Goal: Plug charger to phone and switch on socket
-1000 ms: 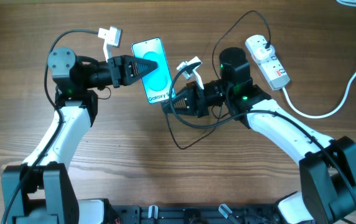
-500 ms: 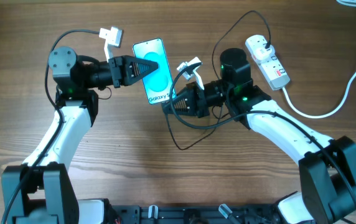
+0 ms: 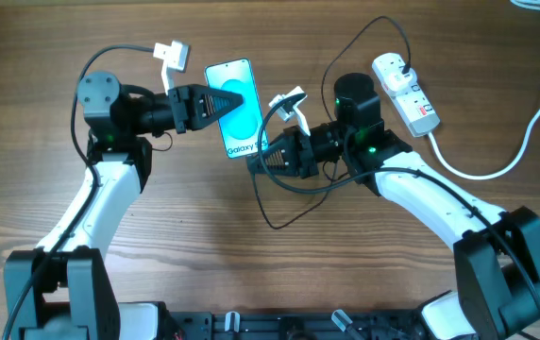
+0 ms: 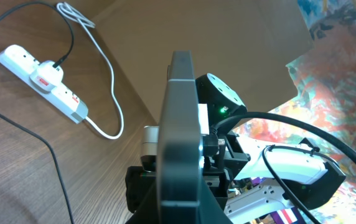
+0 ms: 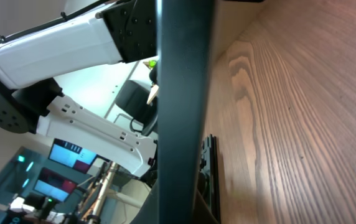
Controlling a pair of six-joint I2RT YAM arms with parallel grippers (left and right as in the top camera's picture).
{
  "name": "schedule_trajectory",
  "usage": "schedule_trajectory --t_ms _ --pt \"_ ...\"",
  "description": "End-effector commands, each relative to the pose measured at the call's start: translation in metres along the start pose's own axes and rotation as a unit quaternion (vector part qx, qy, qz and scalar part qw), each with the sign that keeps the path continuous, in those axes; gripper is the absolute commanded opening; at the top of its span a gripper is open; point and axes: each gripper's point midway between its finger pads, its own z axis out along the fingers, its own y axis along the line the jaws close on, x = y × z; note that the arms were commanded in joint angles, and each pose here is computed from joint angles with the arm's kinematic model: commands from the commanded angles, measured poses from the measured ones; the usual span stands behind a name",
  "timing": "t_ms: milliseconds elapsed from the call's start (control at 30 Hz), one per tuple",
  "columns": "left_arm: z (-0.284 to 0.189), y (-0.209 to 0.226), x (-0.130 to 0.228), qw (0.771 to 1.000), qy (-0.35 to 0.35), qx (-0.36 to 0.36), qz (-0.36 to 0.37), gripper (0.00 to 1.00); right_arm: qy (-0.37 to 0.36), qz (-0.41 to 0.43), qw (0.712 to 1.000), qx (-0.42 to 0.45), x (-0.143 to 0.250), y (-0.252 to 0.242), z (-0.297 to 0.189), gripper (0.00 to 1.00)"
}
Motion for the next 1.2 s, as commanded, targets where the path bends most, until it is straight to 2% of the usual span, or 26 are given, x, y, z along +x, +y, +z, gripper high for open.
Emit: schedule_trajectory --t_ms 0,833,1167 --pt "0.02 -0.014 0.061 0.992 0.112 0.059 -0.027 0.04 -0.048 -0.054 0.996 0.048 -0.043 0.004 -0.002 0.05" --pt "0.033 -0.014 0.085 0.986 0.139 0.071 -0.054 0.04 -0.058 -0.044 0.996 0.054 -0.051 0.003 -0.011 0.05" --pt "0.029 0.0 0.109 0.983 0.142 0.065 -0.097 0.04 -0.049 -0.032 0.996 0.069 -0.042 -0.007 -0.011 0.05"
